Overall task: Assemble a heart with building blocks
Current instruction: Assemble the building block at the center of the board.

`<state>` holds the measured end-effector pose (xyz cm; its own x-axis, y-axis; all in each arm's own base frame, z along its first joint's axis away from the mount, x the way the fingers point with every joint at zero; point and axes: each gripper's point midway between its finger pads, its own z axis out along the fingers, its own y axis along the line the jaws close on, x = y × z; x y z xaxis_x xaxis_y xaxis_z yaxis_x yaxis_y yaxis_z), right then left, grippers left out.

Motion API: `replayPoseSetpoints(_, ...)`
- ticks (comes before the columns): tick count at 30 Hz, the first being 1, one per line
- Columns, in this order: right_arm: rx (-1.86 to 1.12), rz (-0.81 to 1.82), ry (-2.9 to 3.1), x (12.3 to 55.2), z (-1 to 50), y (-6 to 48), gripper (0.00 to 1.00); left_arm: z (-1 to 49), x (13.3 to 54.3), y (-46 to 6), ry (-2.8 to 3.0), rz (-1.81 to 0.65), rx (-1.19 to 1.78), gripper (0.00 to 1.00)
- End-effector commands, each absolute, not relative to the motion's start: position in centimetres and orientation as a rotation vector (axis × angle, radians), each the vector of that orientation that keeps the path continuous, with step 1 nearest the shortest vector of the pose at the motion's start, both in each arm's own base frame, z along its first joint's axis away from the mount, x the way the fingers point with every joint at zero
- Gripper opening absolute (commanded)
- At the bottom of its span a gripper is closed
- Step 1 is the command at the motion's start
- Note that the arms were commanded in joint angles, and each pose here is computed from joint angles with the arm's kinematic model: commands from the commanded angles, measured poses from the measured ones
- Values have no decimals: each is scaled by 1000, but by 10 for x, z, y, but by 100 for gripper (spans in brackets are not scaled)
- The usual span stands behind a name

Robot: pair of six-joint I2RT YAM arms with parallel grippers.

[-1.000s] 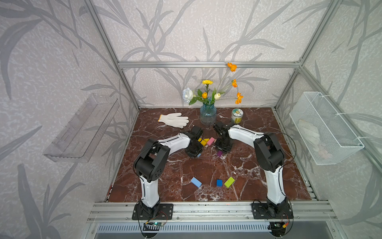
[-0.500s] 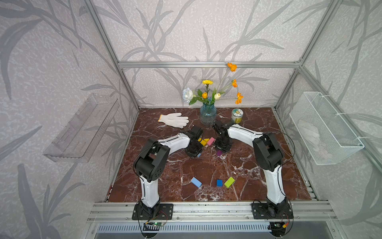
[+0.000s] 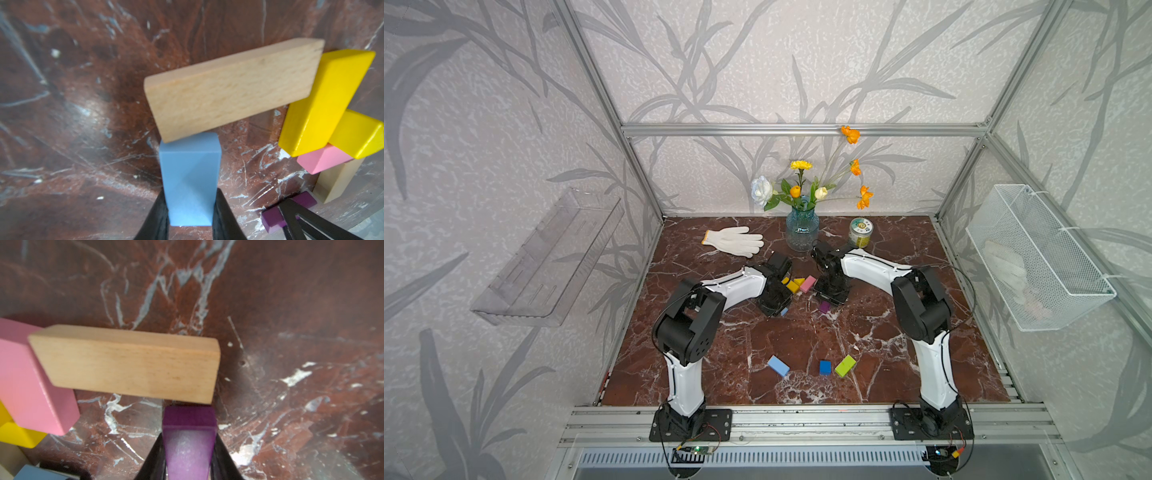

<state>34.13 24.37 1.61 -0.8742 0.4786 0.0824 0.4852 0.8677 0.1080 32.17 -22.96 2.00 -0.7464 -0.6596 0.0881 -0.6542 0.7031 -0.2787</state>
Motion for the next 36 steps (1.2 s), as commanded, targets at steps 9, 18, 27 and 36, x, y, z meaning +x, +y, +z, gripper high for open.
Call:
replayPoseSetpoints(9,-819,-153,-2962,345,11,239,9,-17,298,-210,2964,-239,-1213,17)
replayPoseSetpoints(18,-827,-159,-2939,348,6,239,9,-19,298,-209,2969,-223,-1224,17)
replayPoseSetpoints(27,-832,-172,-2946,354,11,238,9,-20,292,-203,2978,-180,-1247,16)
replayPoseSetpoints(36,-826,-165,-2931,350,5,237,9,-21,292,-203,2977,-174,-1267,16)
